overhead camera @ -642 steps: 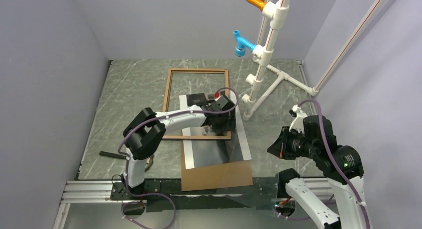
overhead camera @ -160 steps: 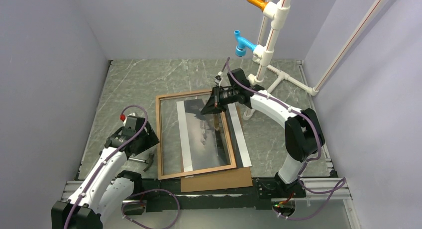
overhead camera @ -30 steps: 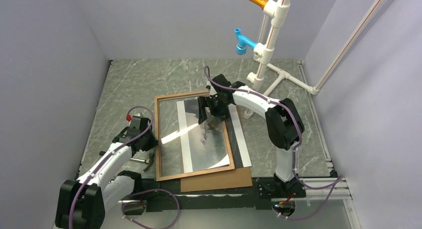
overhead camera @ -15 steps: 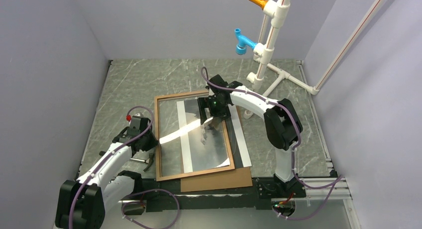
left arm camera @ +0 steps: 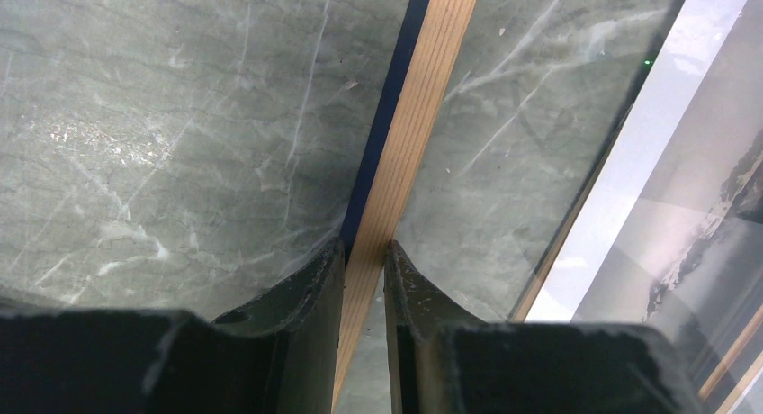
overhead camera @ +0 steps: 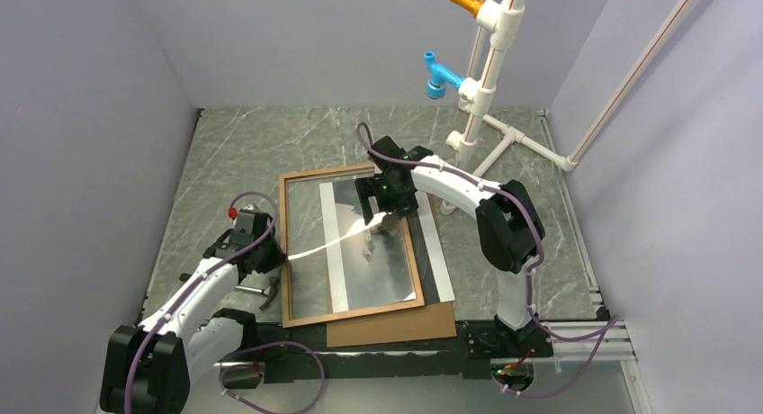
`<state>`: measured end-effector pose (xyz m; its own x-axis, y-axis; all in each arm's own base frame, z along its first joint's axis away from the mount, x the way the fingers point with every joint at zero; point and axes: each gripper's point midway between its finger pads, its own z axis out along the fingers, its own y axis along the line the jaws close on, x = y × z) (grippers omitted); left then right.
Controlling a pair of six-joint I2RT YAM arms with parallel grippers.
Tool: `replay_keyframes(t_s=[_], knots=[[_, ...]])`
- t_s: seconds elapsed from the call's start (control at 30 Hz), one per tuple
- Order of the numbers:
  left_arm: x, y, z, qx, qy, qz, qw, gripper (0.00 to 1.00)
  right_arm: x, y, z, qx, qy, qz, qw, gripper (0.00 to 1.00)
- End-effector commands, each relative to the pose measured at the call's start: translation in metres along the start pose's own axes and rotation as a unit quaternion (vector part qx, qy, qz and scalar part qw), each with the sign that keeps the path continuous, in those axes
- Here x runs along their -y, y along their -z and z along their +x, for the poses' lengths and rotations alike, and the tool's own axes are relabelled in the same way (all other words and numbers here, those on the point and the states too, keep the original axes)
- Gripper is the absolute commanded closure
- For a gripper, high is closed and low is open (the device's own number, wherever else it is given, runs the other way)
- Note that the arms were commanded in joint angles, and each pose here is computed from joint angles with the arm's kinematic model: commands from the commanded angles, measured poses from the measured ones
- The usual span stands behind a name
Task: Put the photo into the frame
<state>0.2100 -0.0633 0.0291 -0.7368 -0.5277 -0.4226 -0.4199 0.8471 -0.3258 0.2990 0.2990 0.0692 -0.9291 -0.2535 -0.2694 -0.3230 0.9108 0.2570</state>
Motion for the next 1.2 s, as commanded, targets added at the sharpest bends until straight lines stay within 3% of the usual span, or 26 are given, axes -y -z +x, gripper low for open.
replay_keyframes(t_s=[0.0,1.17], knots=[[-0.022,-0.002,0.014,-0.022,-0.01,-0.043,0.999,0.74,-0.002,0.006,-0.009,0.014,0.014,0.021,1.0,0.0],[-0.022,-0.001,0.014,-0.023,-0.011,-0.043,0.999,0.75,-0.001,0.006,0.005,-0.004,0.058,0.094,0.994,0.0]])
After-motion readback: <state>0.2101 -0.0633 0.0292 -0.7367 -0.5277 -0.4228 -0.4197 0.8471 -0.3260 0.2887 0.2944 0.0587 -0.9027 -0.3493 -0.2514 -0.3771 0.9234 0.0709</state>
